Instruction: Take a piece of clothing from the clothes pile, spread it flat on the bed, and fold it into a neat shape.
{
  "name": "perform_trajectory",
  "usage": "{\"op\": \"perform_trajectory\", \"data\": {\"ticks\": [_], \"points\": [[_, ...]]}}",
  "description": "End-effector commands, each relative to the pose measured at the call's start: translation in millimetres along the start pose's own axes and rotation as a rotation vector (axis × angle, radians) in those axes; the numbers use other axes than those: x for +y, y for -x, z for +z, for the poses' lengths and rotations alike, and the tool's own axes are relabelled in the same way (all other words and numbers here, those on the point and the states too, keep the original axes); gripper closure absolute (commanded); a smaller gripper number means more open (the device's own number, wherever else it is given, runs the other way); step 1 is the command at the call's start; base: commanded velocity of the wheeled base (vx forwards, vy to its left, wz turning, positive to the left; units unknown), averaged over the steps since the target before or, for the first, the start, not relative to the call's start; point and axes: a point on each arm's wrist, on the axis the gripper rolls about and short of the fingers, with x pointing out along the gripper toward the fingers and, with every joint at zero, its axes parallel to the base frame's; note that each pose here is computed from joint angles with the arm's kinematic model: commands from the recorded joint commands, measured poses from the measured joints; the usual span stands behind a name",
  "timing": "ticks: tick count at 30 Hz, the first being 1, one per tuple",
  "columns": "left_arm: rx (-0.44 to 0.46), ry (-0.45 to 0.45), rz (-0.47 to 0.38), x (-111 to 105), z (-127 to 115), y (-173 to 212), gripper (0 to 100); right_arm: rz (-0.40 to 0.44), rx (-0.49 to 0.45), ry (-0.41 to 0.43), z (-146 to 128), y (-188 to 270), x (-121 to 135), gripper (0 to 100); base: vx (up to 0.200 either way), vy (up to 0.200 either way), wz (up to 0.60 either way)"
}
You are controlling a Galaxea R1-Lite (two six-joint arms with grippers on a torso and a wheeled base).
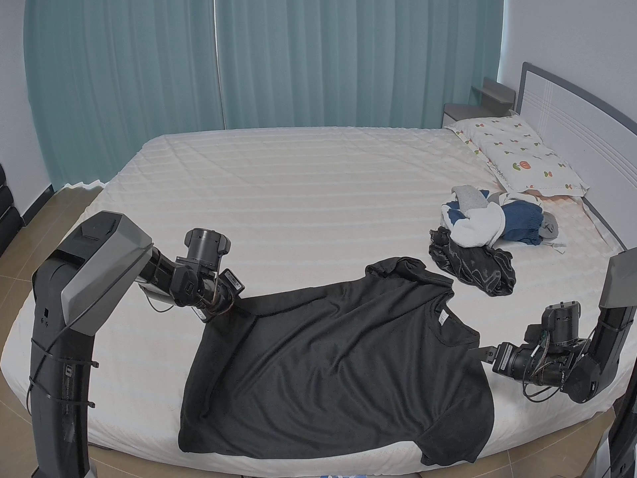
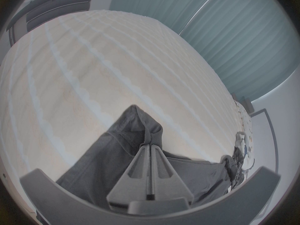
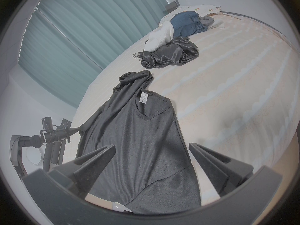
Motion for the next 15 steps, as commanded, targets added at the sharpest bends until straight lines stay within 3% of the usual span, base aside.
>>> {"op": "perform_trajectory", "data": {"ticks": [1, 8, 15], "points": [[-0.042, 0.024, -0.025, -1, 18, 6, 100, 0.002, 0.002, 0.001, 0, 0, 0, 0, 0.0, 0.0, 0.0], [-0.12, 0.047, -0.107, -1, 31, -7, 100, 0.003, 0.0, 0.001, 0, -1, 0, 0, 0.0, 0.0, 0.0], [-0.159, 0.057, -0.116, -1, 38, -21, 100, 0.003, 0.0, 0.001, 0, -1, 0, 0, 0.0, 0.0, 0.0]]}}
